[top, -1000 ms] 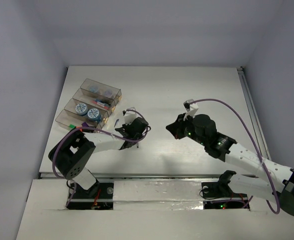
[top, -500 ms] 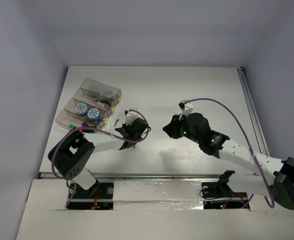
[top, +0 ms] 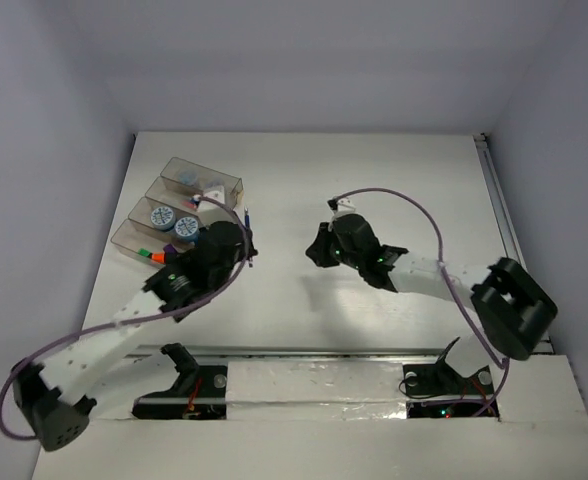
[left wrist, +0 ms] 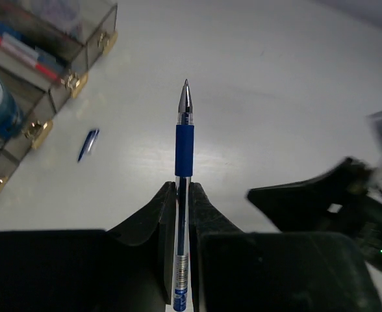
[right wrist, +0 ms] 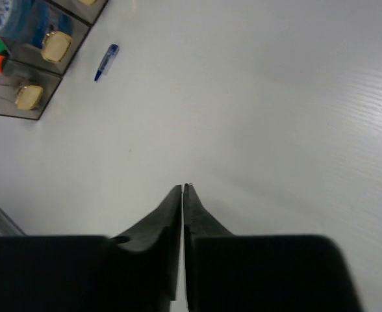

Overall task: Sort the stationery into containers
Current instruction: Pick up the pen from the center of the board, then close the pen cap on the pen.

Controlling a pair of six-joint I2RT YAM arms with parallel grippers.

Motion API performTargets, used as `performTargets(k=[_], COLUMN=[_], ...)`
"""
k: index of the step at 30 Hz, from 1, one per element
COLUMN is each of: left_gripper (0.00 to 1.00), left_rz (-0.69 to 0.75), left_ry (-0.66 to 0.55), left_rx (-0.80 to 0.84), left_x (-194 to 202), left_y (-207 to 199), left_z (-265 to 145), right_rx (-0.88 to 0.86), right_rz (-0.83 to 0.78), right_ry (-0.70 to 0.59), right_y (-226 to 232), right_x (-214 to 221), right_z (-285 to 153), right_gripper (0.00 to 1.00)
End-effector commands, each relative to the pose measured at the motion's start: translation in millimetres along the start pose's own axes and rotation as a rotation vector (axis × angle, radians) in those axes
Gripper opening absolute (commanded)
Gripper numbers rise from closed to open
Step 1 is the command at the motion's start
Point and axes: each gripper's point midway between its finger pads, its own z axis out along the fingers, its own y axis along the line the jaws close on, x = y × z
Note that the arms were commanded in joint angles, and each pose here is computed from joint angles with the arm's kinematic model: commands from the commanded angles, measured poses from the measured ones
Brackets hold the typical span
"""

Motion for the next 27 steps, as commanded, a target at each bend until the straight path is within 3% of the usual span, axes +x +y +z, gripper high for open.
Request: performTargets(k=[1, 2, 5, 6, 7, 8, 9, 10, 12, 13, 15, 17, 18, 20, 27], left_gripper=[0.00, 0.00, 0.00, 0.00, 0.00, 0.00, 0.00, 0.00, 0.00, 0.00, 0.00, 0.00, 0.00, 0.00, 0.00], left_rz=[0.007, 0.003, 0.010, 0.027, 0.028, 0.024, 0.026, 0.039, 0.026, 0.035, 0.016, 0.010, 0.014, 0.013, 0.017], left_ry=[-0.101, -0.122, -0.178, -0.188, -0.202, -0.221, -0.231, -0.243, -0.284, -0.297, -0.343, -0.371, -0.369, -0.366, -0.362], left_rx=[0.003, 0.014, 0.037, 0.049, 0.061, 0.075, 0.092, 0.106, 0.146, 0.157, 0.188, 0.213, 0.233, 0.251, 0.315], left_x=[-54, -65, -92, -97, -103, -108, -112, -115, -125, -127, -137, -140, -138, -133, -120], left_y=[9, 12, 15, 15, 14, 15, 13, 13, 12, 12, 13, 15, 12, 13, 10], left_z=[-42, -54, -76, -81, -86, -93, -97, -100, -112, -114, -126, -134, -135, -135, -137], right_rx=[-0.100, -0.130, -0.097, -0.101, -0.059, -0.020, -0.039, -0.025, 0.063, 0.052, 0.099, 0.097, 0.135, 0.156, 0.250], right_rz=[0.046, 0.037, 0.002, 0.000, -0.022, -0.040, -0.039, -0.061, -0.098, -0.102, -0.130, -0.139, -0.166, -0.180, -0.227], right_ry=[-0.067, -0.092, -0.024, -0.054, -0.013, 0.031, -0.014, -0.015, 0.074, 0.036, 0.108, 0.082, 0.127, 0.095, 0.132], right_y=[38, 59, 73, 90, 83, 81, 100, 104, 87, 105, 95, 110, 103, 114, 95], right_x=[-31, -47, -22, -41, -23, -11, -38, -37, -8, -26, -2, -14, 6, -7, 18], right_z=[36, 46, 89, 99, 123, 132, 141, 150, 175, 180, 196, 202, 208, 210, 217], right_gripper=[0.01, 0.00, 0.00, 0.00, 0.01, 0.08, 0.12, 0.18, 0.32, 0.43, 0.45, 0.45, 0.46, 0.46, 0.45])
